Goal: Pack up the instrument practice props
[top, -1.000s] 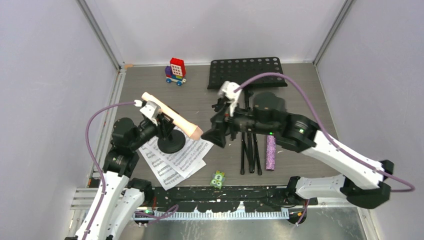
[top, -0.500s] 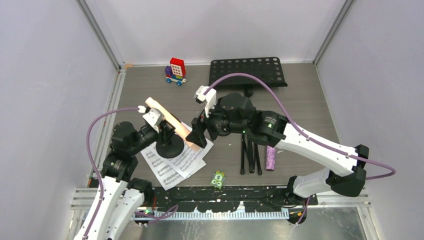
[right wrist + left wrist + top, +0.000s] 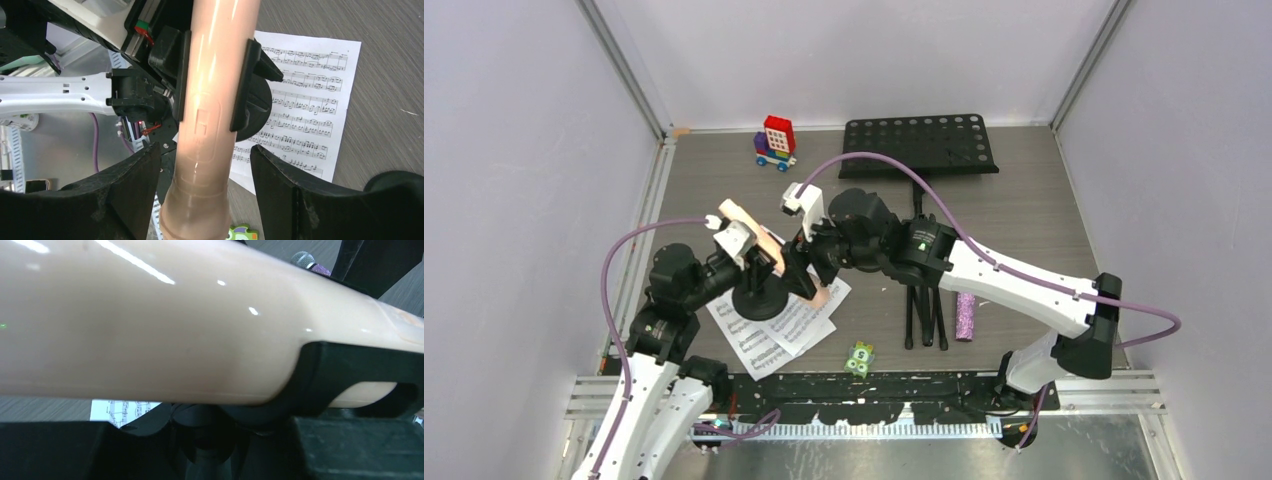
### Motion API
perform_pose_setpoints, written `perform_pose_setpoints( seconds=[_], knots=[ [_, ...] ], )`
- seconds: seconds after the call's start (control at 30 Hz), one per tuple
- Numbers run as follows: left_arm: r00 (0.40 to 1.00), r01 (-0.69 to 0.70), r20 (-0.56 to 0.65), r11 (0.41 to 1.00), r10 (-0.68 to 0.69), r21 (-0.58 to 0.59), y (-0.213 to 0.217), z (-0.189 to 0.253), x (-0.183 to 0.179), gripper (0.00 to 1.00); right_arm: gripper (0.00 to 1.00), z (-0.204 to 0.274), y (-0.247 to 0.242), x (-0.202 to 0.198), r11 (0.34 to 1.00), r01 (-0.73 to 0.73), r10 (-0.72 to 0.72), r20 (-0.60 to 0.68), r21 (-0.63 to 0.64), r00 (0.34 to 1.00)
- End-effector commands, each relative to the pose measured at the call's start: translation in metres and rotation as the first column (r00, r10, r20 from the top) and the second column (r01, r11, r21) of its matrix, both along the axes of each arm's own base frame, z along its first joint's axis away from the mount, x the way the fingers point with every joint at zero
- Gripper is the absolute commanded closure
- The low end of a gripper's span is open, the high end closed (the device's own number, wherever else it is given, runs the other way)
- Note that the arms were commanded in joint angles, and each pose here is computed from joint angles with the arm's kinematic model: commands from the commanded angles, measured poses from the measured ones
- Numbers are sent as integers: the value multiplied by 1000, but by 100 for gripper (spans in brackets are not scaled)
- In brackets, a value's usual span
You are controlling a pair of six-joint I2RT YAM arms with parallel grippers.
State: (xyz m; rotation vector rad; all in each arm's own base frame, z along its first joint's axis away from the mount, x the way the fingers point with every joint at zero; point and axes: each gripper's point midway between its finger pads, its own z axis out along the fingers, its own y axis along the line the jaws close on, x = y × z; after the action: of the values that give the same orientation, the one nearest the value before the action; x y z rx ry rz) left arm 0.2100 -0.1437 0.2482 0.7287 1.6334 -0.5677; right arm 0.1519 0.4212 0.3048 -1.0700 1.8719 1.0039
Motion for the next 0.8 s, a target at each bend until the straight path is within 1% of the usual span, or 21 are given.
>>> perform_pose_setpoints(
  seconds=[0.0,0.07,0.33,0.4,0.47,0.53,0.67,0.73,0.77],
  knots=[
    [993,17,116,1000,-15,-13,-1,29,-2,100,32,28,18,-5,995,-48,46,30,82,998],
    [992,6,124,1000,-4,-11,1,29,-2,100,35,23,21,-6,996,-54,52,27,73,998],
    [993,8,115,1000,-7,-9,0,27,-2,100,43,5,27,-6,997,-64,63,23,35,998],
    [993,8,117,1000,-7,-6,1,27,-2,100,47,4,29,-4,998,-56,55,30,32,998],
    [993,5,116,1000,-4,-4,1,26,-2,100,53,2,31,-2,998,-51,51,33,26,998],
    [994,0,114,1000,0,-2,2,26,-1,100,63,2,31,-3,998,-55,54,36,23,998],
    [994,-21,106,1000,21,-1,5,25,1,100,87,-2,27,-4,999,-50,49,39,13,998],
    [993,-42,108,999,43,-3,7,25,2,100,96,-5,22,-4,999,-39,39,41,8,998],
    [992,-63,111,998,63,-3,10,26,4,100,99,-10,20,-5,999,-37,37,37,-3,999]
  ],
)
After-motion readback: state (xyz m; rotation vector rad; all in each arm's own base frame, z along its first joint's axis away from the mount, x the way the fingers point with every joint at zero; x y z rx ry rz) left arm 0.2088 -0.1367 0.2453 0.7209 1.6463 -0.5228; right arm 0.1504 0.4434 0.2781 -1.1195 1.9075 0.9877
